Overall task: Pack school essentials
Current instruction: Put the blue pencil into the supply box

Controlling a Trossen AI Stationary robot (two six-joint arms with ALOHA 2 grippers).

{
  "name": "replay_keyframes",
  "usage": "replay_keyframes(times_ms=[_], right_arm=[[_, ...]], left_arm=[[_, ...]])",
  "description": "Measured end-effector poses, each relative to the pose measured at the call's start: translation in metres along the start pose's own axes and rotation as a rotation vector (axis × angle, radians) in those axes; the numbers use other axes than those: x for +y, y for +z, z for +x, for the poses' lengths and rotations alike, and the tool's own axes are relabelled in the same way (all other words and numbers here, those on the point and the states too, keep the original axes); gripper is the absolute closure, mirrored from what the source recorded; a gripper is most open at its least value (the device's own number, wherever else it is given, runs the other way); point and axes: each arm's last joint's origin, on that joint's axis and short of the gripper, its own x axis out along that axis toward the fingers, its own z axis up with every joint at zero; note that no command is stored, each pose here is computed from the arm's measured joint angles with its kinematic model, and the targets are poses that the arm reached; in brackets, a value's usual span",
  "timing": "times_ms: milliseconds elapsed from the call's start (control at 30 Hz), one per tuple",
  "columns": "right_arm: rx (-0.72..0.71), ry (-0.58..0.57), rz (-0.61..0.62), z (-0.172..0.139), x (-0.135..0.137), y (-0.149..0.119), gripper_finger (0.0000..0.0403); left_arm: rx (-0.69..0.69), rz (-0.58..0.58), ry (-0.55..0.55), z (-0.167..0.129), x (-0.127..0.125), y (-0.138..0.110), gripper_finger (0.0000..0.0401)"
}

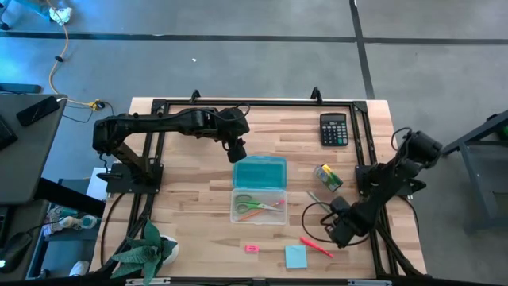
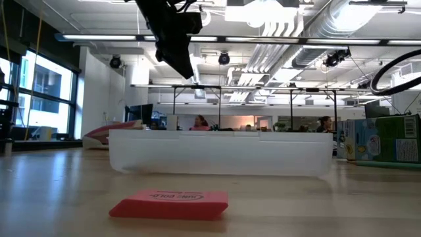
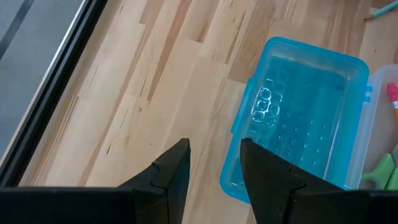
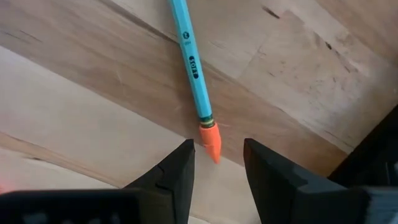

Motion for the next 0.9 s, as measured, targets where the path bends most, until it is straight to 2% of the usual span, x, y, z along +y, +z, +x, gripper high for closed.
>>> replay_keyframes(times_ms=[333, 467, 700, 900], right_arm=[[0.004, 0.031, -0.021, 0.017, 0.008, -0.004, 0.0280], [0.023, 0.062, 0.025, 0.025, 0.003, -0.002, 0.0308], [0.023, 0.092, 0.014, 0.015, 0.002, -0.003, 0.0368], [0.026, 0.102, 0.008, 0.014, 0.002, -0.003, 0.0394]], left_arm=[[-0.001, 0.000, -0.001, 0.000, 0.000, 0.000, 0.0272], [-0.001, -0.001, -0.003, 0.000, 0.000, 0.000, 0.0272], [0.005, -0.002, -0.009, 0.000, 0.000, -0.001, 0.0272], [0.031, -0.011, -0.016, 0.000, 0.000, -0.003, 0.0272]])
